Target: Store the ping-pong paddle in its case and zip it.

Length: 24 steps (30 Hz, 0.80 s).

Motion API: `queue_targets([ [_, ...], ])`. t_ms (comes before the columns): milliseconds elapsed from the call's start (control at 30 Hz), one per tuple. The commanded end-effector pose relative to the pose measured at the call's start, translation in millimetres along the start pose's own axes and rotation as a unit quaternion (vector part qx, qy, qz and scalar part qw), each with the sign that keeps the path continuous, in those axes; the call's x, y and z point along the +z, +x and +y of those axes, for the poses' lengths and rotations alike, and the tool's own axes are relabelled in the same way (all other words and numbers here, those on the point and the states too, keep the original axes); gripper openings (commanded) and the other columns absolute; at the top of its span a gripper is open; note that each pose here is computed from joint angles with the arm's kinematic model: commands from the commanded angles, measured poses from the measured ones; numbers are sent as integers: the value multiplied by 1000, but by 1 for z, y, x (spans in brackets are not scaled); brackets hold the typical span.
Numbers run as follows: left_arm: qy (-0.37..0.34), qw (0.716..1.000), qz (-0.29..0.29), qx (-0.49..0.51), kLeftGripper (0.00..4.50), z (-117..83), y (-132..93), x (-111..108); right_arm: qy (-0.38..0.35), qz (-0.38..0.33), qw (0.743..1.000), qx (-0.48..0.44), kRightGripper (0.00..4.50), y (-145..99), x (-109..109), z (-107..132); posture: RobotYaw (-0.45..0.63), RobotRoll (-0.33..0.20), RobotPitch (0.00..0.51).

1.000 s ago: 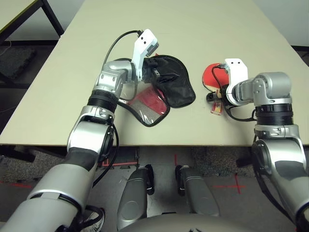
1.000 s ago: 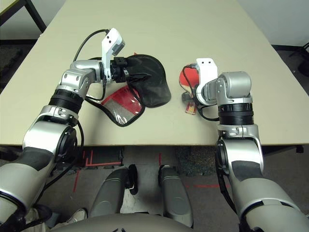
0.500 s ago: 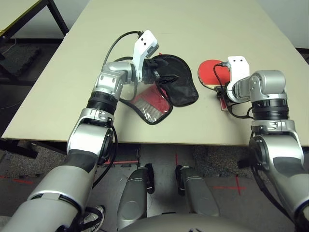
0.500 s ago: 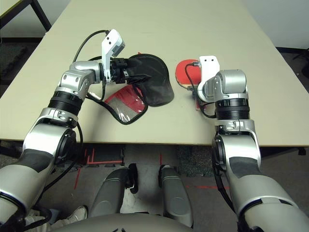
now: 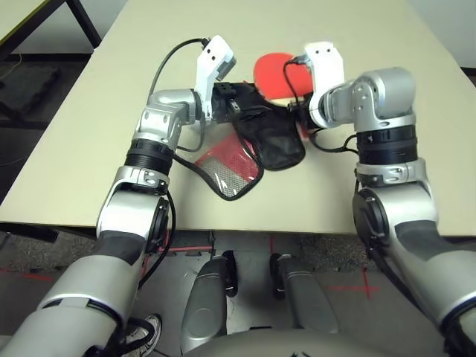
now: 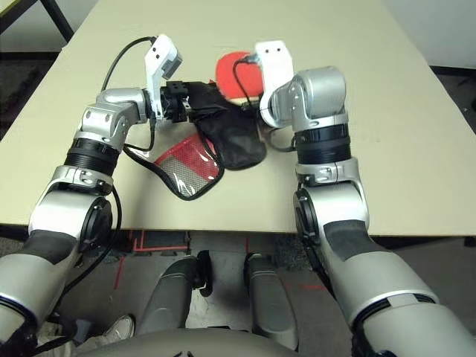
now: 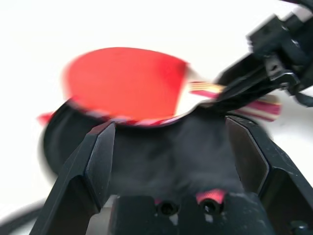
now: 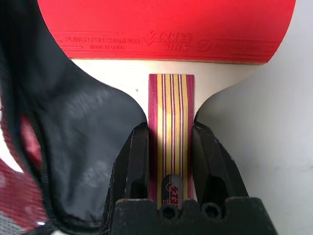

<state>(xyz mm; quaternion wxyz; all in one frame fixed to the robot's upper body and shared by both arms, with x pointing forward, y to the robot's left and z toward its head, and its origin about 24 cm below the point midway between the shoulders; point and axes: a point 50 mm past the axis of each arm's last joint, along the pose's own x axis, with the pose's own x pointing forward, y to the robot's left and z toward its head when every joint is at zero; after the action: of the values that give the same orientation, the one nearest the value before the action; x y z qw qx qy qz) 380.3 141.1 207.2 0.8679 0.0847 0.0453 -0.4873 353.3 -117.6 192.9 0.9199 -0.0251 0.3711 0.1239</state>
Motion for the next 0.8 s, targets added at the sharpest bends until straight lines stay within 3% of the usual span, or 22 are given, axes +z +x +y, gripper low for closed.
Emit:
queue_targets([
  [33,-8,1000,0,7,4500,-2,-9,-3,-4,-5,1000,12,1066,-2,-4,5,-7,0,268],
  [333,-20,999,16,22,4500,-7,-19,-13,-15,9,1000,18,1066,2,-12,20,-9,0,333],
  [533,-23,1000,9,17,4500,-13,-14,-14,-21,2,1000,22,1066,1,-3,34,-11,0,331],
  [800,-26,999,7,22,4500,-13,-12,-16,-29,-3,999,19,1066,-2,0,32,-23,0,323],
])
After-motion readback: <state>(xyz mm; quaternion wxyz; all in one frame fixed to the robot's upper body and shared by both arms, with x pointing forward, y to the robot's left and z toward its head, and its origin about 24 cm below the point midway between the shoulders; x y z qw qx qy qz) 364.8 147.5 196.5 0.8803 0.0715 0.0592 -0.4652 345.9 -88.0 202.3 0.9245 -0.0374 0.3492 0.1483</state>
